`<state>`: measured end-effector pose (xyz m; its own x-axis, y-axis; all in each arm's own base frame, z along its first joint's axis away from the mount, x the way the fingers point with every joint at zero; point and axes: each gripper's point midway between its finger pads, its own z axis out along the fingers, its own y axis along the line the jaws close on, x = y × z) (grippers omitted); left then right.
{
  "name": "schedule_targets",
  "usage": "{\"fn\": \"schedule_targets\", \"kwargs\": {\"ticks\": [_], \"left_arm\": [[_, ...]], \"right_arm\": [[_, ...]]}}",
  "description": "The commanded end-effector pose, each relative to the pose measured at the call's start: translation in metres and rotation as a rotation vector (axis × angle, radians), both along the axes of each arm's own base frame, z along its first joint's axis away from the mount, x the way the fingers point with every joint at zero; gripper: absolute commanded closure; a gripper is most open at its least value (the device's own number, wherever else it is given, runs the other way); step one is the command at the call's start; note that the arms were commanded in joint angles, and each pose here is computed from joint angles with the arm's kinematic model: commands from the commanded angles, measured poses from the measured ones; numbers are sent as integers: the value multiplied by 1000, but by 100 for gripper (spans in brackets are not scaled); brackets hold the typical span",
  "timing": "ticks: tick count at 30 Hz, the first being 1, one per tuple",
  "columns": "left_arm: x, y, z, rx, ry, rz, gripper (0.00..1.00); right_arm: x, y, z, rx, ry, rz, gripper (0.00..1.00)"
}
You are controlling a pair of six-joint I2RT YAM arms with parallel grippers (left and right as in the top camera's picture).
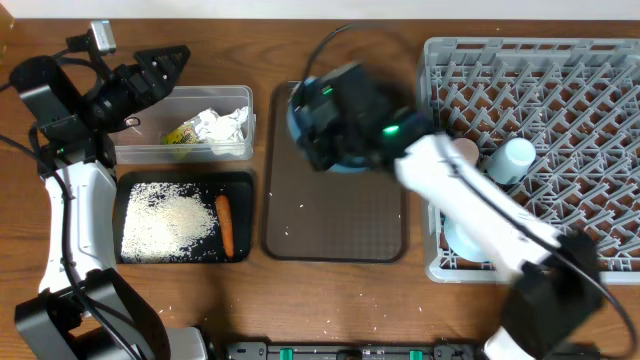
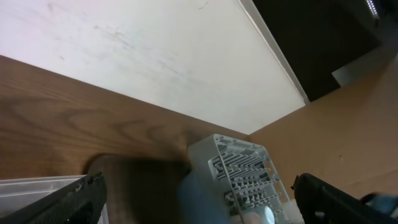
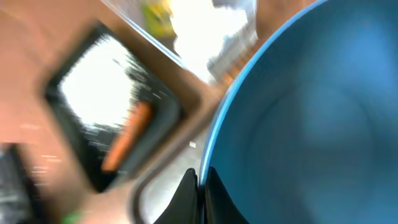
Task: Sort waste into correct bins and load items into the dishwasher rack
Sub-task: 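Lift the blue plate and carry it right over the dish rack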
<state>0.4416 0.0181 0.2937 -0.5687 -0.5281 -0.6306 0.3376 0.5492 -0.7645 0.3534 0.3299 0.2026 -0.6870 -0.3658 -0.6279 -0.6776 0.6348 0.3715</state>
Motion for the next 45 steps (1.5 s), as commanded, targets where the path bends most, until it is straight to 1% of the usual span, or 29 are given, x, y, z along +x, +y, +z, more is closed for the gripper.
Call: {"fn": "schedule_targets", "kwargs": {"ticks": [1, 5, 10, 15, 17, 21, 25, 30, 33, 39, 45], "left_arm": [[-3, 0, 13, 9, -31, -8, 2], [-3, 0, 13, 9, -31, -8, 2], [-3, 0, 13, 9, -31, -8, 2], [-3, 0, 13, 9, -31, -8, 2], [-3, 0, 13, 9, -31, -8, 2], [-3, 0, 13, 9, -31, -8, 2], [-3, 0, 13, 9, -31, -8, 2], [-3, 0, 13, 9, -31, -8, 2], [-3, 0, 13, 9, -31, -8, 2], [-3, 0, 13, 9, -31, -8, 2], [-3, 0, 13, 9, -31, -8, 2]], "right_arm": [[-9, -21, 58, 209, 35, 74, 99], [-1, -68, 94, 347, 58, 57, 99], [19, -147, 127, 551, 82, 16, 99], [30, -235, 158, 710, -7, -35, 99], [31, -266, 165, 739, -43, -69, 99], [33, -332, 168, 753, -102, -213, 99], [30, -375, 168, 747, -146, -318, 99], [27, -396, 168, 734, -182, -365, 99], [31, -400, 162, 733, -171, -384, 99], [46, -411, 133, 773, -88, -417, 99], [62, -416, 101, 840, -1, -406, 99]]}}
